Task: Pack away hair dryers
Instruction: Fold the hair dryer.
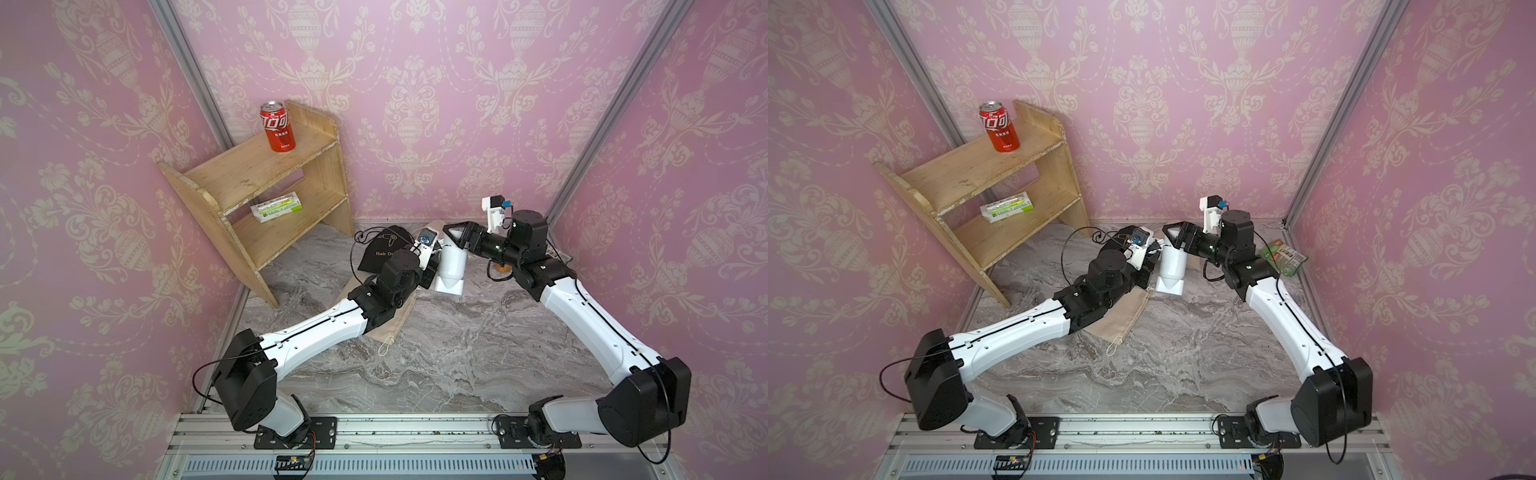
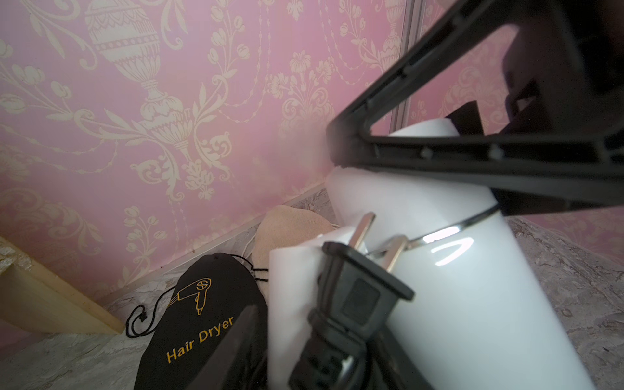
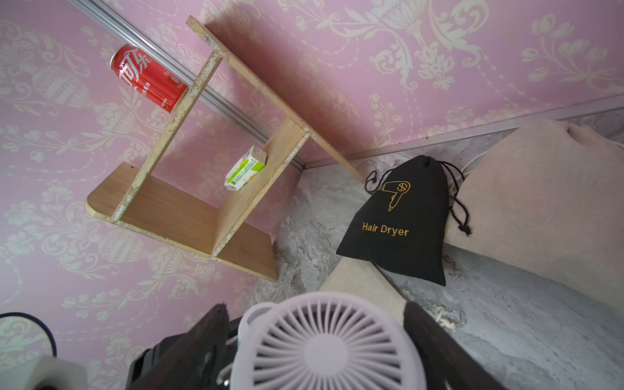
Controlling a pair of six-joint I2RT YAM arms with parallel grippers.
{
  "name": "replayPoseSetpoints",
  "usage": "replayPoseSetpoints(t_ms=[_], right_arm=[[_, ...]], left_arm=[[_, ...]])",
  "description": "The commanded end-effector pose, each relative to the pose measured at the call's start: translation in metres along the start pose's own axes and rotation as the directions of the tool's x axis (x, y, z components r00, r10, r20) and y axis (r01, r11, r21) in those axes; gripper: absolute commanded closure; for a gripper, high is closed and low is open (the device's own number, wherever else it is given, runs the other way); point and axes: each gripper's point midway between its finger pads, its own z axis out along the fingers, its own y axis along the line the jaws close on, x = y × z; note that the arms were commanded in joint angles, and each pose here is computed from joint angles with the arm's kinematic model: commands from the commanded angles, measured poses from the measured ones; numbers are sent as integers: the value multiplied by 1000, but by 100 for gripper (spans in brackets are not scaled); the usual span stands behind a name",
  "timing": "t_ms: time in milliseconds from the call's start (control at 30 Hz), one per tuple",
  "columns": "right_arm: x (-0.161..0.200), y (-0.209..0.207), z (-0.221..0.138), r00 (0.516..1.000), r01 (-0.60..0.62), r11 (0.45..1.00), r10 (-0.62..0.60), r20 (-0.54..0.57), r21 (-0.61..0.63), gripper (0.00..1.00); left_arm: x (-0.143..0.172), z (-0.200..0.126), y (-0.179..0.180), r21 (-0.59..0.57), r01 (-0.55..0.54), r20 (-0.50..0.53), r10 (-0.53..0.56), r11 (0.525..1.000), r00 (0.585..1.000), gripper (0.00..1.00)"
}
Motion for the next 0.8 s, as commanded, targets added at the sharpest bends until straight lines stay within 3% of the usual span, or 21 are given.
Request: replayPoseSetpoints(t_ms=[0, 200, 400, 567, 767], right_arm=[[5, 7, 7, 1000, -4, 999, 3, -10, -42, 19], [7, 5, 13, 1000, -18, 999, 17, -10, -37, 28], [10, 4, 17, 999, -31, 999, 30, -10, -40, 45], [7, 7, 15, 1000, -29, 999, 30, 8, -46, 56], [-3, 11, 10, 997, -13, 999, 15, 69, -37, 59]], left_arm=[[-52, -12, 3, 27, 85, 135, -88, 996, 987, 89], [-59, -12, 3, 37, 112, 156, -117, 993, 981, 90], [-62, -12, 4, 29, 126, 167, -129, 992, 977, 89], [-60, -10, 5, 25, 132, 159, -134, 991, 978, 79], [-55, -13, 9, 8, 141, 145, -140, 990, 979, 54]])
